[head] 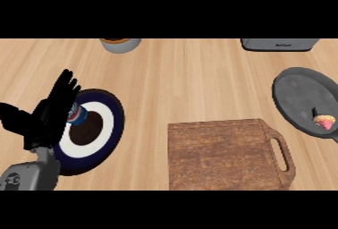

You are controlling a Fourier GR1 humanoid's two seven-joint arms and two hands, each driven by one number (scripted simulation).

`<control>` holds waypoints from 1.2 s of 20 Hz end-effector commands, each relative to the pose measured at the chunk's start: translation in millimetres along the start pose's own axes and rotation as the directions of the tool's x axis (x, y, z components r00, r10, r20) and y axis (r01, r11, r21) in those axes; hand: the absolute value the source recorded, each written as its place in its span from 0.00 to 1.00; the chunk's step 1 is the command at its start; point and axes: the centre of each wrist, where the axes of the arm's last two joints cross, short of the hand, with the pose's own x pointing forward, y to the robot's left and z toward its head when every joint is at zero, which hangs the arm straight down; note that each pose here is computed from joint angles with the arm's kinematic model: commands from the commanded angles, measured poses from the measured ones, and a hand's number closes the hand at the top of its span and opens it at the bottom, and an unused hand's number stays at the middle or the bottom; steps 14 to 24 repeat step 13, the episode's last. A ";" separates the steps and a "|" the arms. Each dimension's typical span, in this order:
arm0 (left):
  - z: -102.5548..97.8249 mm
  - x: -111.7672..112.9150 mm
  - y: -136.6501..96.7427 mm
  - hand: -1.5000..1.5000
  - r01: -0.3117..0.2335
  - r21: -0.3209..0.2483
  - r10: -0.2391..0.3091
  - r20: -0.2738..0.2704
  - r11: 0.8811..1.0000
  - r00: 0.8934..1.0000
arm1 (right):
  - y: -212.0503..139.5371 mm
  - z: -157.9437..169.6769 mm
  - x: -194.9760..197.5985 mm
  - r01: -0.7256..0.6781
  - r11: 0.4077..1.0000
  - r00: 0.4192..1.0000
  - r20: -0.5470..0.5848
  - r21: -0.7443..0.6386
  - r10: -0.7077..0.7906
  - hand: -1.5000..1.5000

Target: Pick the cupcake from the cutting board and place it in the pan

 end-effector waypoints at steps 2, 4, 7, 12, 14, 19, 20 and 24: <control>4.2 4.2 -2.5 0.50 0.001 0.003 -0.001 -0.015 1.000 1.000 | -33.2 32.8 -5.8 0.163 0.983 0.984 0.057 0.086 -0.168 0.00; -5.2 4.4 -1.4 0.50 -0.015 0.006 0.015 -0.004 1.000 1.000 | -36.3 37.9 -7.6 0.149 0.984 0.985 0.078 0.103 -0.157 0.00; -8.3 12.6 6.5 0.50 0.007 0.021 -0.007 0.012 1.000 1.000 | -47.8 51.5 -9.4 0.130 0.987 0.988 0.068 0.090 -0.136 0.00; -0.1 0.2 0.7 0.50 -0.020 -0.003 0.020 -0.002 1.000 1.000 | -65.8 58.3 0.0 0.110 0.991 0.992 0.058 0.075 -0.114 0.00; -0.1 -4.8 -0.5 0.50 -0.010 -0.007 0.010 0.009 1.000 1.000 | -57.5 55.3 -4.6 0.096 0.994 0.993 0.068 0.057 -0.100 0.00; -0.1 -4.8 -0.5 0.50 -0.010 -0.007 0.010 0.009 1.000 1.000 | -57.5 55.3 -4.6 0.096 0.994 0.993 0.068 0.057 -0.100 0.00; -0.1 -4.8 -0.5 0.50 -0.010 -0.007 0.010 0.009 1.000 1.000 | -57.5 55.3 -4.6 0.096 0.994 0.993 0.068 0.057 -0.100 0.00; -0.1 -4.8 -0.5 0.50 -0.010 -0.007 0.010 0.009 1.000 1.000 | -57.5 55.3 -4.6 0.096 0.994 0.993 0.068 0.057 -0.100 0.00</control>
